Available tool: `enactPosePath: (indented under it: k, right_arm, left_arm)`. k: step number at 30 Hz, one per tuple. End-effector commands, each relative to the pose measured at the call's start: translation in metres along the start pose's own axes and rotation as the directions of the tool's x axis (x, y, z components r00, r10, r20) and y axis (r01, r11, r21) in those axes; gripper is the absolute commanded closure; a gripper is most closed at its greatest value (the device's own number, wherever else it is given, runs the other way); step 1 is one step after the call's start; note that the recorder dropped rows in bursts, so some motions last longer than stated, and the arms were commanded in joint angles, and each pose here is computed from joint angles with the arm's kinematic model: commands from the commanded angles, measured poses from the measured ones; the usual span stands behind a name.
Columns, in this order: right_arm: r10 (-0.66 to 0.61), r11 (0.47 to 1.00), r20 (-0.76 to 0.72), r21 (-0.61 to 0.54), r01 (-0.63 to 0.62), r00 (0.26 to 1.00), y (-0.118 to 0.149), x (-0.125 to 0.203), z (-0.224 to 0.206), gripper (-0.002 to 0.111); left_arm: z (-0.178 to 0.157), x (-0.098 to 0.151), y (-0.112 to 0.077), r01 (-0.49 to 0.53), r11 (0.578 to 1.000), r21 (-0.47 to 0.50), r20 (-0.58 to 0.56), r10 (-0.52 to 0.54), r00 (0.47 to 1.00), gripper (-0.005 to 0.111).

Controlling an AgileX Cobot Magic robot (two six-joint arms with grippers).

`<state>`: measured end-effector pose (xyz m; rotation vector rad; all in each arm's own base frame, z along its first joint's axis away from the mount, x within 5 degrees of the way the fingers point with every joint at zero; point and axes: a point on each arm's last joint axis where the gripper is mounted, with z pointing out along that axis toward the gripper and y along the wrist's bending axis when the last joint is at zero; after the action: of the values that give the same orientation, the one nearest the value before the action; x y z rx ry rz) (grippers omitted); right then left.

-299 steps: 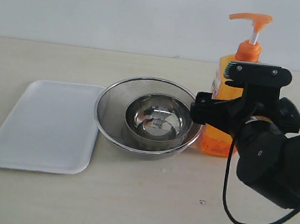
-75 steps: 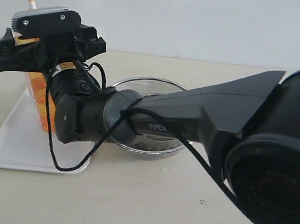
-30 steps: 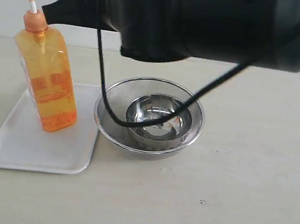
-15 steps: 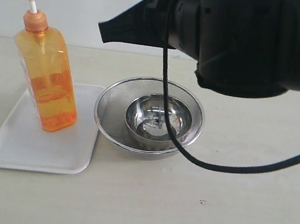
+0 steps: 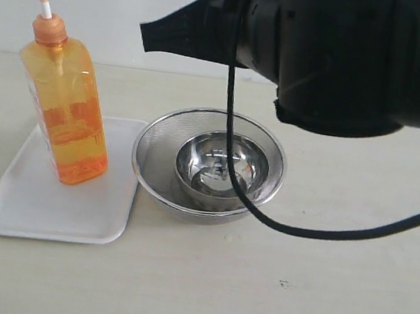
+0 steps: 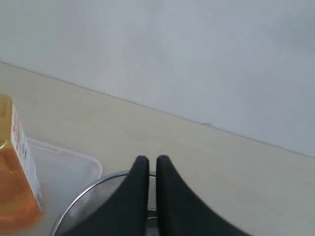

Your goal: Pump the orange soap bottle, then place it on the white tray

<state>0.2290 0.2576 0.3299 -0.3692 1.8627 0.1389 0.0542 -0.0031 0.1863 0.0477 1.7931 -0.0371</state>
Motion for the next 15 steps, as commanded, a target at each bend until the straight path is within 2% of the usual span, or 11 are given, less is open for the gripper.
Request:
enactPosePath:
  k: [1,6,15]
  right_arm:
    - [0.021,1.000,-0.002,0.005,-0.021,1.000,-0.002,0.002,-0.002,0.106]
    - [0.055,0.998,-0.032,-0.003,-0.055,0.998,-0.006,0.016,-0.005,0.106]
    - [0.204,0.979,-0.072,0.003,-0.204,0.976,-0.026,0.041,-0.026,0.106]
  left_arm:
    - [0.000,0.001,0.000,0.001,1.000,0.000,-0.001,-0.001,1.000,0.102]
    - [0.000,0.001,0.000,0.001,1.000,0.000,-0.001,-0.001,1.000,0.102]
    - [0.000,0.001,0.000,0.001,1.000,0.000,-0.001,-0.001,1.000,0.102]
